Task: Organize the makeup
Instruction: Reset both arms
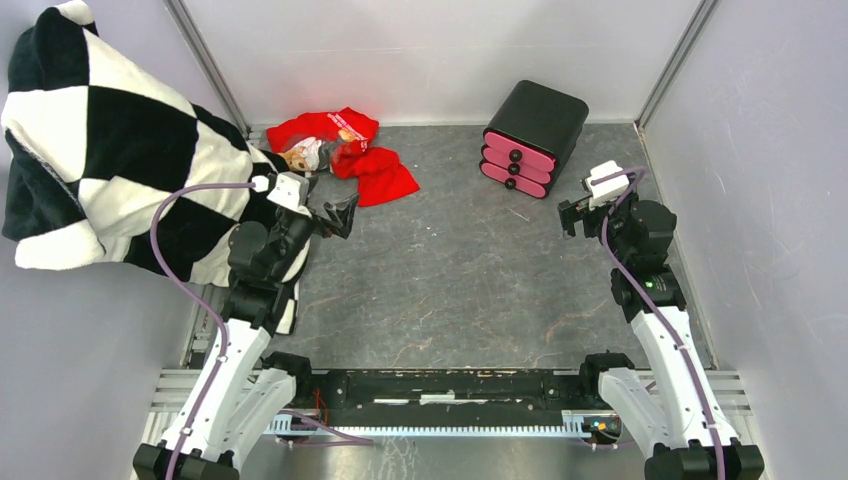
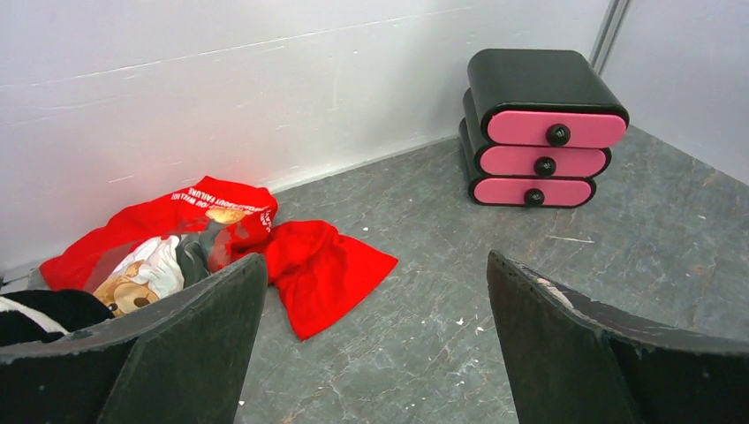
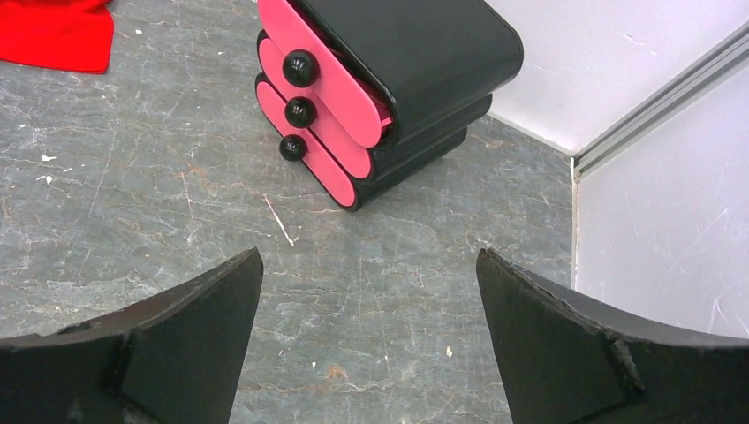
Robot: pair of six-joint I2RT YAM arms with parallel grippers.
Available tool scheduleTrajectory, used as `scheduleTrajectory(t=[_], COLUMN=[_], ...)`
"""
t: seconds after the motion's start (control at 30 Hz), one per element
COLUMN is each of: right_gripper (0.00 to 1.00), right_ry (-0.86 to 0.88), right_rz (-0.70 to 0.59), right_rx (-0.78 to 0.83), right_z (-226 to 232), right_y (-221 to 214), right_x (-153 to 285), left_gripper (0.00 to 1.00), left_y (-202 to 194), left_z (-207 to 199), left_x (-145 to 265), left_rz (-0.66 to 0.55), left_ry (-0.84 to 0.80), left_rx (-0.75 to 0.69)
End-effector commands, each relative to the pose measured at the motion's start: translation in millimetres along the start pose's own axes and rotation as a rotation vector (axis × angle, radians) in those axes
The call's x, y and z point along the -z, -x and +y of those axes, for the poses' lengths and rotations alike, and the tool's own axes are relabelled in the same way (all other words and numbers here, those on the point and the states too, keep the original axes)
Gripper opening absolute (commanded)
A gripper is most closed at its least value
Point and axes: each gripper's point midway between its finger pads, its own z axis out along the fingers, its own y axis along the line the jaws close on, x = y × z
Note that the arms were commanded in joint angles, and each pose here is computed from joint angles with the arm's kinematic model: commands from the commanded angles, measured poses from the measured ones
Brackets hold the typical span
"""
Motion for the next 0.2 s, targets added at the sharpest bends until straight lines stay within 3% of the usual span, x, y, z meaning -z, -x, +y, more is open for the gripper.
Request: scheduleTrajectory(t=[0.0,0.17], right_gripper=[0.98,0.98], right_ry=[-0.031,-0.018], right_rz=[-0.04,-0.047], right_rx=[0.026,0.036], right_z=[-7.5,-5.7], right_y=[10.4,13.6], right_x=[1.3,3.8], left_gripper=[1.0,1.0], left_y=[4.5,-1.8], left_z=[-1.4,1.3], left_x=[-2.3,-4.6], left_rz=[-0.013,0.013], left_ry=[-0.03,-0.022], left_rx=[-0.067,-0.069])
